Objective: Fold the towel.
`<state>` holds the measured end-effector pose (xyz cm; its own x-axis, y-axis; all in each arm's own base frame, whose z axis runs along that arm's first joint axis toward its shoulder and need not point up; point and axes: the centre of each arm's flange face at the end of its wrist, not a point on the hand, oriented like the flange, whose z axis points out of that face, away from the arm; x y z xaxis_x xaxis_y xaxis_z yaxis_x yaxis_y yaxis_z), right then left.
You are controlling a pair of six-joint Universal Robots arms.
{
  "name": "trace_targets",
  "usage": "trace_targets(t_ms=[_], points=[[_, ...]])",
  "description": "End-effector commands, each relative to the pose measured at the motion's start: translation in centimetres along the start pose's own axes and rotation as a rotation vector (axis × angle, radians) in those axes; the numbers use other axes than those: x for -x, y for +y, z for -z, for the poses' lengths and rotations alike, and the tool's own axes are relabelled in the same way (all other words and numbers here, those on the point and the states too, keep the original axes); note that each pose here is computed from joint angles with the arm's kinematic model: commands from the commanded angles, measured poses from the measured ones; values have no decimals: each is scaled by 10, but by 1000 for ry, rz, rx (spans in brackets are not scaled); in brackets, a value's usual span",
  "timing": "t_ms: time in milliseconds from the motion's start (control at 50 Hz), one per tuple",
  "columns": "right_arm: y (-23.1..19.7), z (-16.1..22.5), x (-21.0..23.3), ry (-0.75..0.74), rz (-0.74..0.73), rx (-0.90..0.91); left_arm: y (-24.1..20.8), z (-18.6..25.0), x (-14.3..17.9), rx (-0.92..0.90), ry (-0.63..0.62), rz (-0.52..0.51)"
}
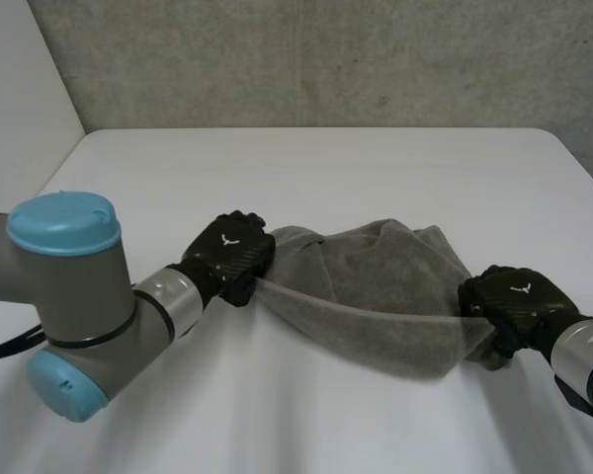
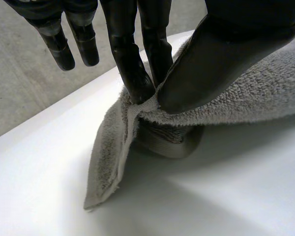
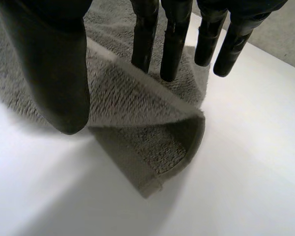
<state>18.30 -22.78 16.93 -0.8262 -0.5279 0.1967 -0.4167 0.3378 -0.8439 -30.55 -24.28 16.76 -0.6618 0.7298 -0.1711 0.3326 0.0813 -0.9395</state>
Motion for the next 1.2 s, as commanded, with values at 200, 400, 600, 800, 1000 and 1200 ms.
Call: trace_targets(t_ms=[200, 400, 600, 800, 1000, 1200], points=[[16, -15, 3, -17, 59, 11, 14, 23, 11, 78, -35, 46], [-3, -8, 9, -136, 90, -47, 8, 47, 27, 141, -79, 90], [-111, -27, -14, -131, 229, -335, -47, 35, 100, -45, -263, 45], [-292, 5, -64, 209, 217, -932, -163, 19, 166, -500, -475, -30], [-264, 11, -51, 70, 50, -960, -208, 76, 150, -812, -434, 3], [-189, -2, -21, -49, 56, -751, -117, 50, 123, -546, -336, 85]])
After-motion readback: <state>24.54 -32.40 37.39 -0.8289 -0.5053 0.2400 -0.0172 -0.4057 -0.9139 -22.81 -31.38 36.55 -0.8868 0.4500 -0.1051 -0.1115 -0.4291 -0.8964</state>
